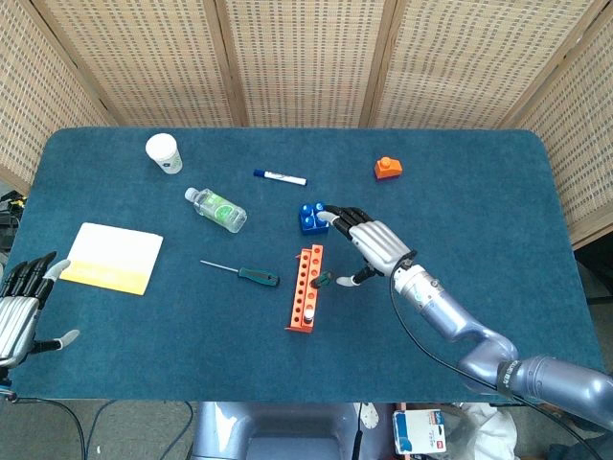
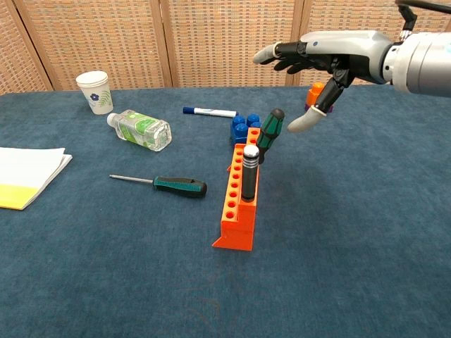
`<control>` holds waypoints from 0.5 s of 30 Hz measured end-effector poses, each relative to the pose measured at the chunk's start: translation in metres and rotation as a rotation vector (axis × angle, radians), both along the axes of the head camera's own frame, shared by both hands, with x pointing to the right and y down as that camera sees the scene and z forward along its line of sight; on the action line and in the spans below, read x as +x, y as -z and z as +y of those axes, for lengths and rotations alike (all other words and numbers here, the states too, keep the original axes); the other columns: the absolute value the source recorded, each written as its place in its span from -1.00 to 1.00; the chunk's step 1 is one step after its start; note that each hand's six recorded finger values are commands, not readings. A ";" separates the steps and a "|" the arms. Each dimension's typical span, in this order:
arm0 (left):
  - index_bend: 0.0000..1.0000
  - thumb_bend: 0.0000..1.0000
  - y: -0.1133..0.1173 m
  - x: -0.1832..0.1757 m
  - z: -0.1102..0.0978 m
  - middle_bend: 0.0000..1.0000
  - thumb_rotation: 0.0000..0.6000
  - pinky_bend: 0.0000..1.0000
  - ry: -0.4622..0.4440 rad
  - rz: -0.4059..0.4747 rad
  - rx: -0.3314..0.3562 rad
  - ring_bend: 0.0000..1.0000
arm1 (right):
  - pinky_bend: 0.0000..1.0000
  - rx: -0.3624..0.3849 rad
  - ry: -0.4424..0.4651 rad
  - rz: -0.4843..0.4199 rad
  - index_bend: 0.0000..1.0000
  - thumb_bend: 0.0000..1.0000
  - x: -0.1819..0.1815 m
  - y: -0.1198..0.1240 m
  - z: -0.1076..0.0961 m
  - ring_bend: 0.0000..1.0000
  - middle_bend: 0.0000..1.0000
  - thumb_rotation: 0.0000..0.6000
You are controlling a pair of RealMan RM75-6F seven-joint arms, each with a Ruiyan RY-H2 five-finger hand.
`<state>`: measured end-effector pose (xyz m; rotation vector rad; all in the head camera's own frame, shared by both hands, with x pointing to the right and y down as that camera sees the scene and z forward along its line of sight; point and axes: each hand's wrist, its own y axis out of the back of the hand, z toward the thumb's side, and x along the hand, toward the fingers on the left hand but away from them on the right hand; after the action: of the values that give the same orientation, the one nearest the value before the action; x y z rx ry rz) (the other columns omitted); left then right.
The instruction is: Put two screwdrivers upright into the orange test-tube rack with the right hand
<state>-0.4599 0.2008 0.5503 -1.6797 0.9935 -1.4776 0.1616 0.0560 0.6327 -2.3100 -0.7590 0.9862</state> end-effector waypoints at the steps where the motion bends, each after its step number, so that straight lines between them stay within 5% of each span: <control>1: -1.00 -1.00 0.000 0.000 0.000 -1.00 1.00 -1.00 0.001 0.000 0.000 -1.00 | -1.00 -0.001 0.000 -0.001 -1.00 -0.93 -0.001 0.000 0.000 -1.00 -1.00 1.00; 15: -1.00 -1.00 0.000 -0.001 0.000 -1.00 1.00 -1.00 0.003 0.001 -0.001 -1.00 | -1.00 0.000 0.003 -0.012 -1.00 -0.93 -0.021 0.006 -0.005 -1.00 -1.00 1.00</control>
<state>-0.4609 0.2004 0.5501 -1.6807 0.9964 -1.4795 0.1409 0.0515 0.6266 -2.3186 -0.7598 0.9721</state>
